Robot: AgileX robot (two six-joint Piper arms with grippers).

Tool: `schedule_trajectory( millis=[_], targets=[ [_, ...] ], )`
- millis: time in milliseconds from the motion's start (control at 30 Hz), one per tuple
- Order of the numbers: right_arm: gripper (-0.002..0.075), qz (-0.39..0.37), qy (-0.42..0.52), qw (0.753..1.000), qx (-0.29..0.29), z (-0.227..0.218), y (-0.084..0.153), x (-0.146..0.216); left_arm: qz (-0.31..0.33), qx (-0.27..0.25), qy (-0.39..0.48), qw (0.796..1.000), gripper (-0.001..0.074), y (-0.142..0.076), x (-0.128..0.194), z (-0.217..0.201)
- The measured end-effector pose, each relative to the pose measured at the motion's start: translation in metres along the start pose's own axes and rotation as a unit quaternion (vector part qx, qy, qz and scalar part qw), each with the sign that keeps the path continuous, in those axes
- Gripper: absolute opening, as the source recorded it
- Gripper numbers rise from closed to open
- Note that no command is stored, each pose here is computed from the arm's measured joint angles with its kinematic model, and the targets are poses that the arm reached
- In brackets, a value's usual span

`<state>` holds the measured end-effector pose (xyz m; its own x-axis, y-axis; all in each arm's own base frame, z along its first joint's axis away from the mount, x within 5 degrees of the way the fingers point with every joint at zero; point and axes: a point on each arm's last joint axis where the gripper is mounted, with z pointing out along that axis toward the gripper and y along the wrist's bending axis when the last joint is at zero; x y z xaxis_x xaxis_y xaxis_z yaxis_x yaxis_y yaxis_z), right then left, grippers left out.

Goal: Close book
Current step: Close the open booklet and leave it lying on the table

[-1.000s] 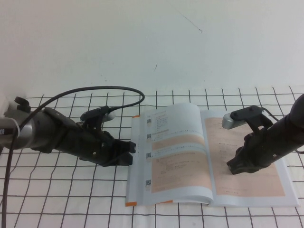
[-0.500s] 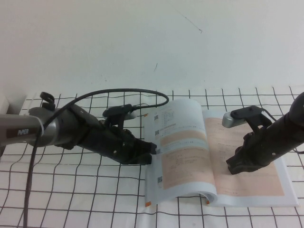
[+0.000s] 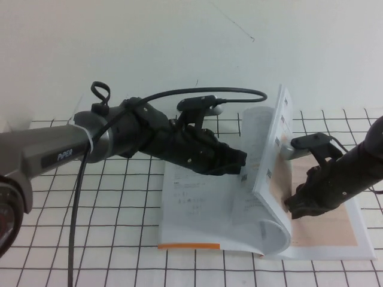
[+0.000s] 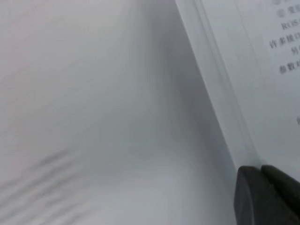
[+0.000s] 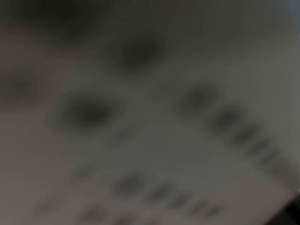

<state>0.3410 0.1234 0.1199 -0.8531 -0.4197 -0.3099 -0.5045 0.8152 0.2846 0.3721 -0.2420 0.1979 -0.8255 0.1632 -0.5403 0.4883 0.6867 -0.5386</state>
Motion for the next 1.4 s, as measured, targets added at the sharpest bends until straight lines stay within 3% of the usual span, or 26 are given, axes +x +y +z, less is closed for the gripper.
schedule_trajectory(
  millis=[300, 467, 733, 867, 933, 1033, 1133, 1267, 1400],
  targets=[
    [-0.0003, -0.001, -0.019, 1.000, 0.017, -0.018, -0.008, 0.001, 0.009, 0.020, 0.005, 1.000, -0.0003, -0.013, -0.008, -0.003],
    [-0.0003, 0.003, -0.105, 0.992, 0.067, -0.082, -0.021, -0.005, 0.014, 0.020, 0.024, 0.999, -0.0003, -0.013, -0.005, -0.003],
    [-0.0003, -0.020, -0.220, 0.970, 0.099, -0.166, 0.005, -0.005, 0.067, 0.027, -0.002, 0.997, -0.0003, -0.034, -0.030, -0.026],
    [-0.0003, -0.021, -0.223, 0.970, 0.098, -0.169, 0.007, -0.005, 0.108, 0.004, -0.013, 0.994, -0.0003, -0.049, -0.048, -0.050],
    [-0.0003, -0.017, -0.208, 0.974, 0.091, -0.160, 0.003, -0.005, 0.132, -0.038, 0.002, 0.990, -0.0003, -0.049, -0.052, -0.060],
    [-0.0003, -0.005, -0.164, 0.984, 0.071, -0.135, -0.006, -0.004, 0.134, -0.120, 0.043, 0.983, -0.0003, -0.031, -0.051, -0.070],
    [-0.0003, 0.017, -0.109, 0.993, 0.046, -0.100, -0.019, -0.001, 0.088, -0.184, 0.096, 0.974, -0.0003, 0.001, -0.045, -0.076],
    [-0.0003, 0.045, -0.056, 0.997, 0.024, -0.059, -0.033, 0.005, 0.017, -0.215, 0.149, 0.965, -0.0003, 0.049, -0.036, -0.076],
    [-0.0003, 0.056, -0.019, 0.998, 0.007, -0.028, -0.036, 0.009, -0.067, -0.199, 0.178, 0.961, -0.0003, 0.090, -0.027, -0.073]
  ],
)
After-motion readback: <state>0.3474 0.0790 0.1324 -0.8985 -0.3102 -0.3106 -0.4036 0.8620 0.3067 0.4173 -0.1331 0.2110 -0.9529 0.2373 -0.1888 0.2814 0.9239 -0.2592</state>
